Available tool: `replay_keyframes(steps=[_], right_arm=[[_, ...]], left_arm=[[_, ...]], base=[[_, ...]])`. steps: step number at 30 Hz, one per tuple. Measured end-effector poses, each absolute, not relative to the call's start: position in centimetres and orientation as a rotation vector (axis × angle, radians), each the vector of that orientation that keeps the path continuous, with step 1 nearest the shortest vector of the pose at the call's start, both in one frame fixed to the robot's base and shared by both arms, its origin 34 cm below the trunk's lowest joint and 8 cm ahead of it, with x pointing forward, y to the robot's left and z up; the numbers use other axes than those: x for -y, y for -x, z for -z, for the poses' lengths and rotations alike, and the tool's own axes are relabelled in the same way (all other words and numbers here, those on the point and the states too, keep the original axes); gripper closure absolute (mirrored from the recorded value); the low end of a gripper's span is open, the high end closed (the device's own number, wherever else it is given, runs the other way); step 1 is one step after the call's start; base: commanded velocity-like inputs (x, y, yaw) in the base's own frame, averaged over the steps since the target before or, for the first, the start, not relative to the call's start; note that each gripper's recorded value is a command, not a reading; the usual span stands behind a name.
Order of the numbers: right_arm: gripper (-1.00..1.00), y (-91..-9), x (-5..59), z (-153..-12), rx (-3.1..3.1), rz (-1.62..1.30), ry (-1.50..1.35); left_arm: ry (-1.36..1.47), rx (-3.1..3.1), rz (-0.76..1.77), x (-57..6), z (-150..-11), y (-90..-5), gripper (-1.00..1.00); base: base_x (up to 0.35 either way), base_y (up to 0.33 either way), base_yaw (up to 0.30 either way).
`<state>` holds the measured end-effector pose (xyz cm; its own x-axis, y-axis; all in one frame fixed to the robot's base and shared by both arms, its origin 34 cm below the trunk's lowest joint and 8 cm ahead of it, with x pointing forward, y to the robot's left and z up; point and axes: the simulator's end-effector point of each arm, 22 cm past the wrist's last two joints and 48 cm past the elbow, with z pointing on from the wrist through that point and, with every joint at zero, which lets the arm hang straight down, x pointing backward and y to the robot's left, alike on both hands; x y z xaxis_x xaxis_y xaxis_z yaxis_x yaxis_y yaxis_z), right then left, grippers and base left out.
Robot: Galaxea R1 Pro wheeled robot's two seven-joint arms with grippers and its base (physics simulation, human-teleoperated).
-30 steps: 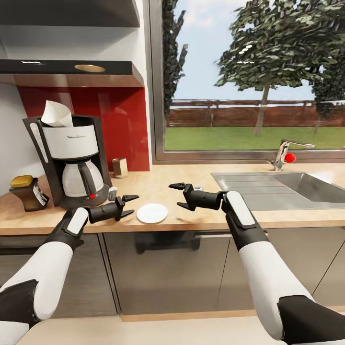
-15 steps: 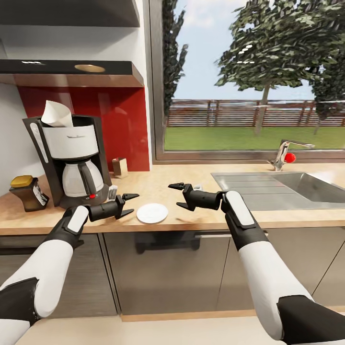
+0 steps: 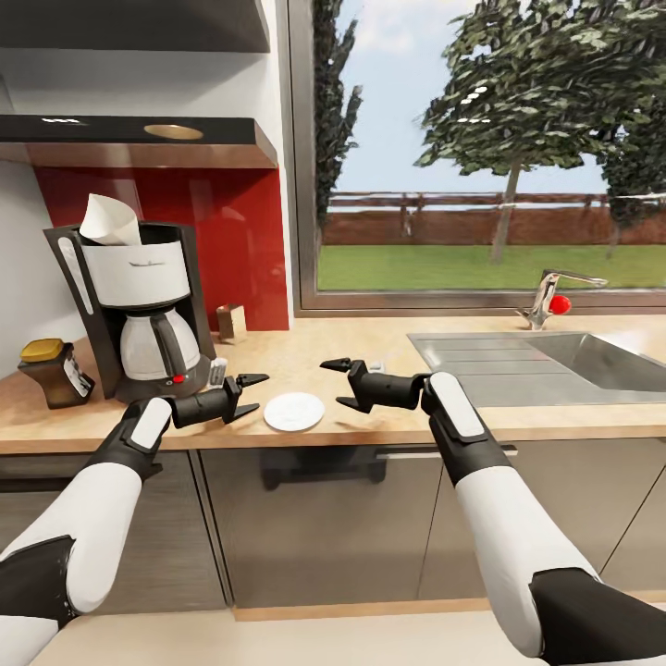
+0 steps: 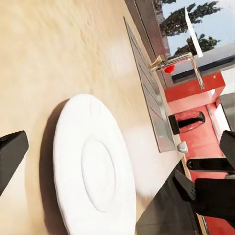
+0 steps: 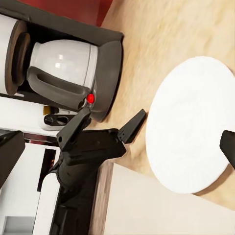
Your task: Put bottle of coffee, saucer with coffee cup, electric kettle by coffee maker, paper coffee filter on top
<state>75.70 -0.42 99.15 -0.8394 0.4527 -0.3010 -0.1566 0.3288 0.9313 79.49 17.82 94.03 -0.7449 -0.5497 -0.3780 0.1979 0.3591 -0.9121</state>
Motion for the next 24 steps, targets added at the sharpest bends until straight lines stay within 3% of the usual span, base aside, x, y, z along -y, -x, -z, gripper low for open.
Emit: replay_keyframes(steps=[24], right_arm=[[-1.0, -75.9, 0.4, -96.0, -2.145, -1.543, -0.333]], left_arm=[[0.303, -1.963, 1.443, -17.8, -94.1, -79.5, -1.0]], base=[[0.0, 0.0, 0.0]])
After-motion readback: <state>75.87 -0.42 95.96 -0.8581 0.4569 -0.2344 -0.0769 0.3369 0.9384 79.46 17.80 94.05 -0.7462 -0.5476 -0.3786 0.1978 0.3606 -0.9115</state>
